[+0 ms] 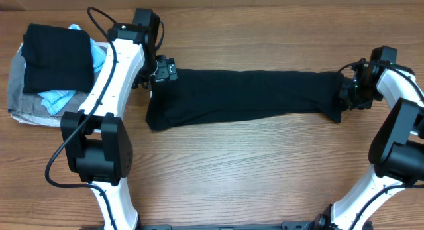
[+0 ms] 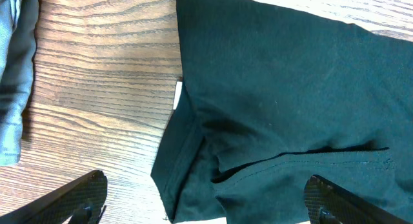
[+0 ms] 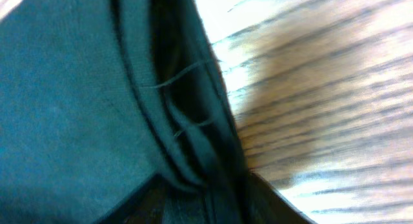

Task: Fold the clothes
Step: 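Lift the strip's right end with the right gripper and fold it leftward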

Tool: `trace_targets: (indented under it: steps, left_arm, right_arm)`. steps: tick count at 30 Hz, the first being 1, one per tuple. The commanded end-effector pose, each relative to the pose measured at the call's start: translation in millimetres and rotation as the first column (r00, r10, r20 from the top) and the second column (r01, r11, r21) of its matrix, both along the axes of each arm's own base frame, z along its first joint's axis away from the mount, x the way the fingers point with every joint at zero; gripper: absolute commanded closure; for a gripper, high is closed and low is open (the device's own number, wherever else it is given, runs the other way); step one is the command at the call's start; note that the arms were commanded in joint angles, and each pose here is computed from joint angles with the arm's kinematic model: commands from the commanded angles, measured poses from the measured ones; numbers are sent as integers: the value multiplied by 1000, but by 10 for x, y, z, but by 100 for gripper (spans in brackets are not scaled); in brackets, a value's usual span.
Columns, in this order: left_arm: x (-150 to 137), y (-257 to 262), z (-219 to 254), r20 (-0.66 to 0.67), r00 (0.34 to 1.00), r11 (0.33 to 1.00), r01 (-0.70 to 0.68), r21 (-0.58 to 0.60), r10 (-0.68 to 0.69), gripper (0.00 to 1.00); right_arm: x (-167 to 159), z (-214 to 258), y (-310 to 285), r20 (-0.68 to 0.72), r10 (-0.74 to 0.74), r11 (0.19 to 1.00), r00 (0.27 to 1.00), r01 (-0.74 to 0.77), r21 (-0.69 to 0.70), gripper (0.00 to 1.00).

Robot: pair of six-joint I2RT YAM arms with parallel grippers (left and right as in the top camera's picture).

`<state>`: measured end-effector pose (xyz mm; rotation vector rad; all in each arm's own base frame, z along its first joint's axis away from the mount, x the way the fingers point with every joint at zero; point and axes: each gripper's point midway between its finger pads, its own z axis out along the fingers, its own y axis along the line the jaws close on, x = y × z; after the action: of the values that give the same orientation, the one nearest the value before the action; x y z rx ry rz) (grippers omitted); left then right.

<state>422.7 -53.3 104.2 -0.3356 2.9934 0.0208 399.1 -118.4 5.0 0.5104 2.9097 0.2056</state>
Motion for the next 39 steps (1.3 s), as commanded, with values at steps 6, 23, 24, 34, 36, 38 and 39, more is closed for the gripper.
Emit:
trace_targets:
  steps: [6, 23, 24, 34, 36, 38, 39]
  left_arm:
    - [-11, 11, 2, 0, 1000, 1000, -10, 5, 10, 0]
    - [-11, 11, 2, 0, 1000, 1000, -10, 5, 10, 0]
    - [-11, 11, 2, 0, 1000, 1000, -10, 5, 10, 0]
    - [-11, 11, 2, 0, 1000, 1000, -10, 5, 10, 0]
    - [-11, 11, 2, 0, 1000, 1000, -10, 5, 10, 0]
    - [-11, 11, 2, 0, 1000, 1000, -10, 5, 10, 0]
    - [-11, 11, 2, 0, 1000, 1000, -10, 5, 10, 0]
  right_arm:
    - [32, 93, 5, -1, -11, 999, 1000, 11, 35, 96]
    - [-296, 512, -1019, -11, -320, 946, 947, 320, 57, 95]
    - [-285, 576, -1048, -4, -324, 945, 946, 323, 54, 95]
    - [76, 1395, -557, 81, -132, 991, 988, 129, 45, 95]
    - [118, 1467, -333, 81, -83, 996, 993, 80, 44, 95]
    - [145, 1509, -84, 73, -30, 999, 997, 26, 47, 95]
    - [149, 1507, 39, 62, -3, 999, 998, 0, 52, 95]
